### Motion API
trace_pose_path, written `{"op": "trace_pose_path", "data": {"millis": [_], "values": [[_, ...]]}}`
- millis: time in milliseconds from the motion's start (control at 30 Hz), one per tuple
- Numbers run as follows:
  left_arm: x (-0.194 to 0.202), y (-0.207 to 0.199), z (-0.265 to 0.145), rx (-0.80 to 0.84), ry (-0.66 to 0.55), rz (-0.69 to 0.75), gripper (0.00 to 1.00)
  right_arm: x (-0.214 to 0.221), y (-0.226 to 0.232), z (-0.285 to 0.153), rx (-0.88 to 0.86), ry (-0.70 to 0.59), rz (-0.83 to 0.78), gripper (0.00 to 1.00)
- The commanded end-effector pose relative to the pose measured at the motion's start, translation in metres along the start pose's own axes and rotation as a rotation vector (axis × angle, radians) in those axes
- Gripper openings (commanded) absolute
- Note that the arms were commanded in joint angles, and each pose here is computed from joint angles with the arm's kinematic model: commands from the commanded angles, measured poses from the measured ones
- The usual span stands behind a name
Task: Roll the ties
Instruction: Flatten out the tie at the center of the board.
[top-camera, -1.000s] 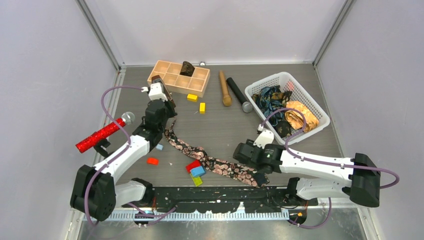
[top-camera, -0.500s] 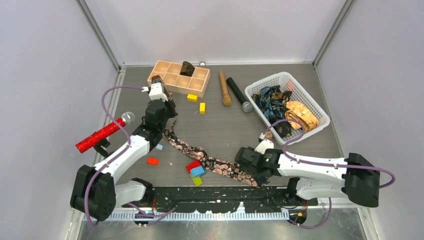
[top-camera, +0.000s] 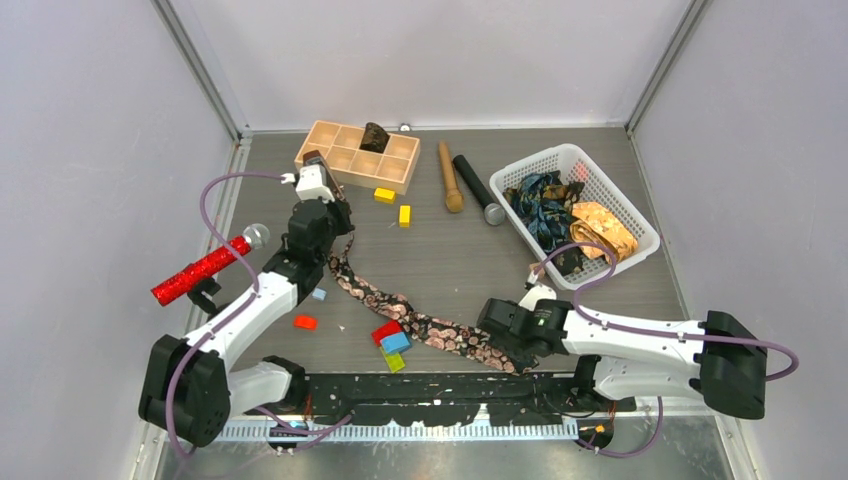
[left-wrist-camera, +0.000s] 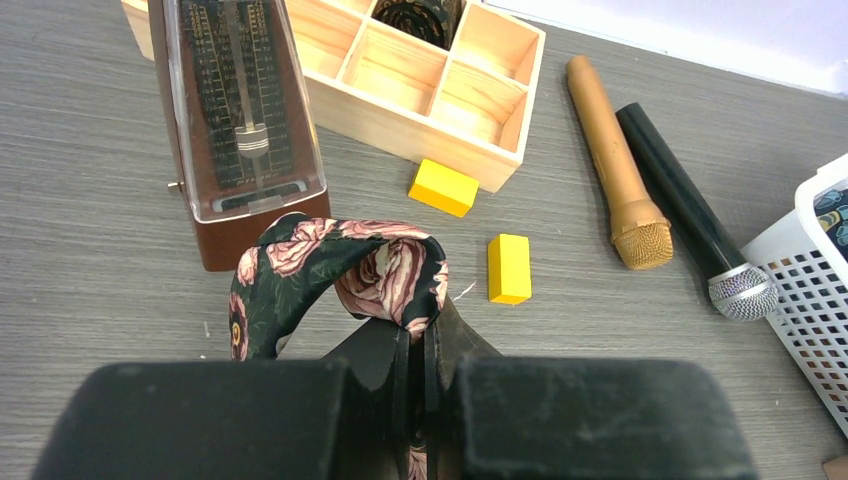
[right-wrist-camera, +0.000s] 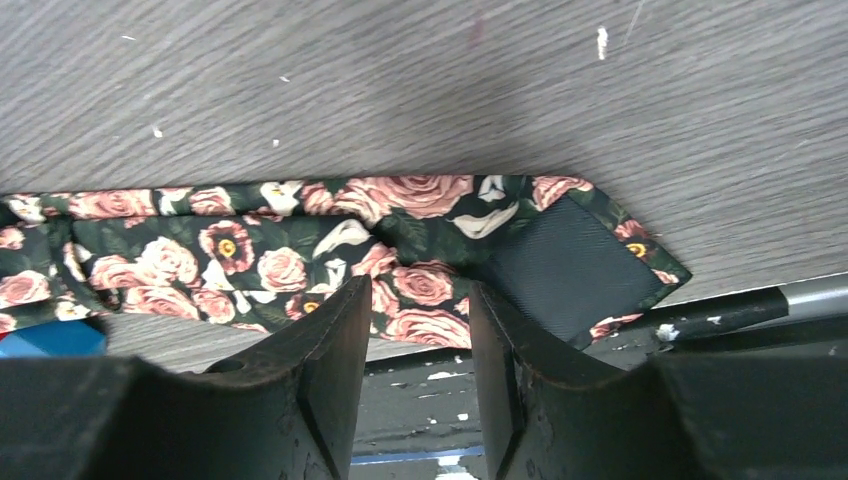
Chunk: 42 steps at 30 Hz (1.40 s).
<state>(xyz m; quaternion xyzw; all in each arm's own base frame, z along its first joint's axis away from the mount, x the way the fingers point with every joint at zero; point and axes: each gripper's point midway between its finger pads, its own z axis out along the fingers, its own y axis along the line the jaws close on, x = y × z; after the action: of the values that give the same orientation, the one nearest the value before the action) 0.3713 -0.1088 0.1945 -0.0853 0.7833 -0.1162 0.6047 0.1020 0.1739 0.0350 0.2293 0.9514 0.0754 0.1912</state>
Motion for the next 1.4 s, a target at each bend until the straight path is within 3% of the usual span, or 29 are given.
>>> {"op": "trace_pose_path", "data": {"millis": [0, 267, 367, 500, 567, 767, 1000, 1133, 1367], "values": [[-0.024, -0.008, -0.005, 0.032, -0.064, -0.037, 0.0, 0.005, -0.018, 0.006, 0.053, 0.016, 0.017, 0.47], [-0.023, -0.01, -0.005, 0.042, -0.059, -0.043, 0.0, 0.021, -0.019, 0.029, 0.052, 0.07, 0.049, 0.46], [-0.021, -0.011, -0.004, 0.045, -0.053, -0.045, 0.0, 0.02, -0.02, 0.037, 0.049, 0.071, 0.077, 0.35], [-0.019, -0.011, -0.004, 0.045, -0.05, -0.047, 0.0, 0.013, -0.026, 0.041, 0.046, 0.051, 0.133, 0.07], [-0.017, -0.011, -0.004, 0.047, -0.045, -0.047, 0.0, 0.004, -0.026, 0.039, 0.034, 0.021, 0.168, 0.01], [-0.008, -0.011, 0.0, 0.051, -0.022, -0.047, 0.0, -0.056, -0.04, 0.011, 0.051, -0.234, 0.29, 0.0], [0.003, -0.016, 0.005, 0.079, 0.003, -0.077, 0.0, -0.123, -0.079, -0.052, 0.152, -0.499, 0.36, 0.0], [0.015, -0.029, 0.01, 0.144, 0.037, -0.113, 0.0, -0.135, -0.09, -0.07, 0.176, -0.547, 0.339, 0.0], [0.042, -0.042, 0.014, 0.218, 0.105, -0.202, 0.0, -0.129, -0.095, -0.07, 0.207, -0.509, 0.304, 0.0]]}}
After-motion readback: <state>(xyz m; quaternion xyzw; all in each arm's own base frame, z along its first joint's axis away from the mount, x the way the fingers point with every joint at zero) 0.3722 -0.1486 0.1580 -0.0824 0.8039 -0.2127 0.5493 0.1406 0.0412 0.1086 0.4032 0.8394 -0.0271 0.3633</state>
